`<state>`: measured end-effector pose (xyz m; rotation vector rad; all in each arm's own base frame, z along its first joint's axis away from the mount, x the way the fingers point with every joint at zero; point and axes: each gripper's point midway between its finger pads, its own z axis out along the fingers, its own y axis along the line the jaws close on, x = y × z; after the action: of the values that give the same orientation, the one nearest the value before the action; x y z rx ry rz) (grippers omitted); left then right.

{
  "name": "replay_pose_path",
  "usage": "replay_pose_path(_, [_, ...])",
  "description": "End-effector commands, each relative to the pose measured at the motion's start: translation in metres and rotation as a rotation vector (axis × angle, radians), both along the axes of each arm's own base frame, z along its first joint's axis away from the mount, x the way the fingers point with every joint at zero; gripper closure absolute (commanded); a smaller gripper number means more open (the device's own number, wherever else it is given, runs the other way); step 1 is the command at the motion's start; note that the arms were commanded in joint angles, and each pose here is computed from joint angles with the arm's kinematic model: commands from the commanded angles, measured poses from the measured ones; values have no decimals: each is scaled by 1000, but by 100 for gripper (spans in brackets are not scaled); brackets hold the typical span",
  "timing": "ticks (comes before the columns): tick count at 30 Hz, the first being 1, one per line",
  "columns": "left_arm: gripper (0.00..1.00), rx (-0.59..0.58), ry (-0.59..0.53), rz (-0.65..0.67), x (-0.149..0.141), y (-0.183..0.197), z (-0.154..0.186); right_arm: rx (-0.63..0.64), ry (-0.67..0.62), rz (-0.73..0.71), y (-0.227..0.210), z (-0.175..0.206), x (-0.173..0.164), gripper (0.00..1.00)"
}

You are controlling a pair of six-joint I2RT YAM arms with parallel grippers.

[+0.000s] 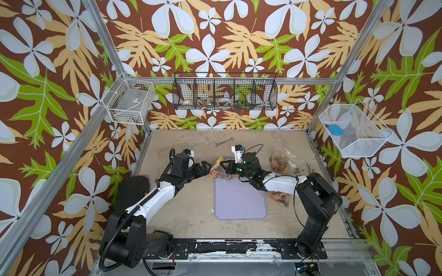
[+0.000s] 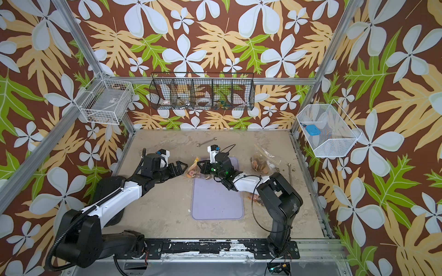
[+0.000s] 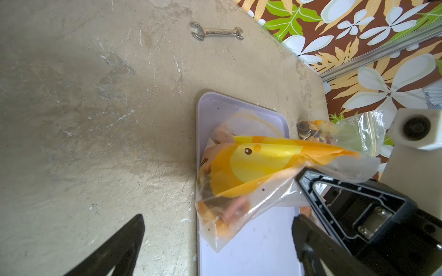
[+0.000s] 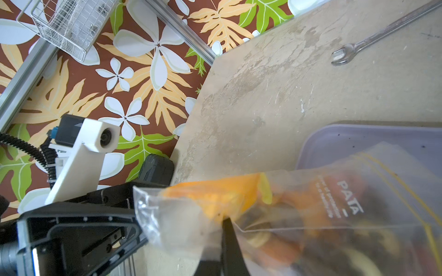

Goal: Pour cookies out of the ziploc bag
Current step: 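Pour the cookies out of the ziploc bag onto the tray.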

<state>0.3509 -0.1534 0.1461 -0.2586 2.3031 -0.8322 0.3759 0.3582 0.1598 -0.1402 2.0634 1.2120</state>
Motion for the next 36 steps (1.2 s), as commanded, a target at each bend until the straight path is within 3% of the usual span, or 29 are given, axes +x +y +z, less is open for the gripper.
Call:
replay_pose_path(1, [6, -81, -26, -17, 6, -11, 9, 94, -10, 15, 4, 22, -1, 100])
replay_pose_path(8, [23, -156, 26, -44, -1, -21, -4, 166, 45, 2, -5, 18, 1, 100])
replay_pose_path(11, [26, -178, 59, -45, -4, -23, -12, 195, 66, 1, -8, 16, 1, 100])
replay_pose_path(20, [0, -294, 139, -54, -12, -43, -19, 198, 78, -7, -10, 12, 2, 100])
replay_pose_path(29, [0, -444, 121, -69, -9, -65, 8, 190, 87, -21, -15, 7, 2, 100])
replay_pose_path(36, [0, -540, 82, -154, 3, -89, 53, 187, 98, -31, -20, 2, 2, 100])
